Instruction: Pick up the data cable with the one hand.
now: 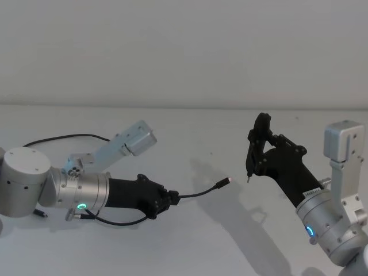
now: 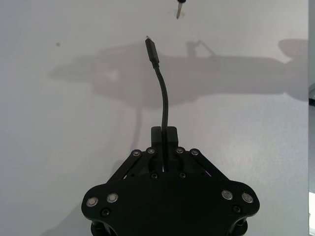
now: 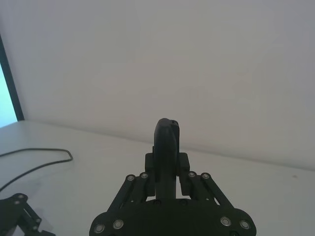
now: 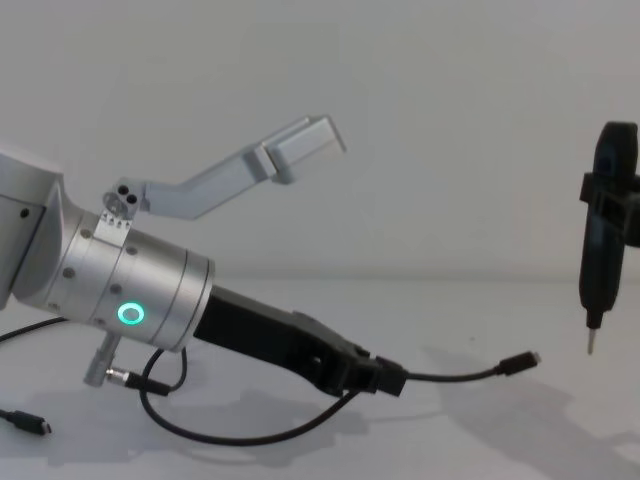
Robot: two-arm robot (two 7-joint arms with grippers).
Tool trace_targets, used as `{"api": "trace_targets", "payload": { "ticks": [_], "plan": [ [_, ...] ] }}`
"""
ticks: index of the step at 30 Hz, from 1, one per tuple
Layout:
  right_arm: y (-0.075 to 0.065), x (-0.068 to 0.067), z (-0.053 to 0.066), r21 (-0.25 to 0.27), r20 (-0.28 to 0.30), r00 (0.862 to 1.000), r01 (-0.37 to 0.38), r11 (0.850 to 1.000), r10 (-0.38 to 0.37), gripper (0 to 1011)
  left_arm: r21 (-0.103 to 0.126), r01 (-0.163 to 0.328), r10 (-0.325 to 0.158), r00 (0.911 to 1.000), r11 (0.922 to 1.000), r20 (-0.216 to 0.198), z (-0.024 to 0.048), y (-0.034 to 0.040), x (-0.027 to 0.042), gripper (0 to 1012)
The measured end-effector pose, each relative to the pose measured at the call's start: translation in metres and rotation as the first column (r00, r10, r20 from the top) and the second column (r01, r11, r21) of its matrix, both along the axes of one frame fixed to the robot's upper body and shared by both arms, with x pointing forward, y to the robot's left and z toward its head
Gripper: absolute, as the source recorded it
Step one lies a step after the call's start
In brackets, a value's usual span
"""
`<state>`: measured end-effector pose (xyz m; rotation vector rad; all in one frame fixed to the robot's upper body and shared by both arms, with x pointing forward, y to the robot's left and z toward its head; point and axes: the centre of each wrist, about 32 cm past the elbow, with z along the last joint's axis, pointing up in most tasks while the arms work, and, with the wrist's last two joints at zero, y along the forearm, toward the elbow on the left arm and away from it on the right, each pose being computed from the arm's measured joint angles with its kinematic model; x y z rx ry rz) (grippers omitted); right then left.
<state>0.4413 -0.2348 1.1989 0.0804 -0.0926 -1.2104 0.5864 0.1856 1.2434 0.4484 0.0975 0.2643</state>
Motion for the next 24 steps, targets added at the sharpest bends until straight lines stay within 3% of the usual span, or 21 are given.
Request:
{"api": "trace_targets", "payload": {
  "ticks": [12,24],
  "plan": [
    [0.003,-0.001,0.008,0.031,0.029,0.999,-0.02,0.999,0.019,274,-0.039,0.006,-0.005,0.999,0.9992,0.044,0.0068,-0.0004,-0.0029,57],
    [0.008,0.002,0.015,0.046,0.053,0.998,-0.038,0.998,0.036,275,-0.053,0.009,-0.006,0.9982,0.9985,0.06,0.0093,-0.0007,-0.004,57]
  ]
}}
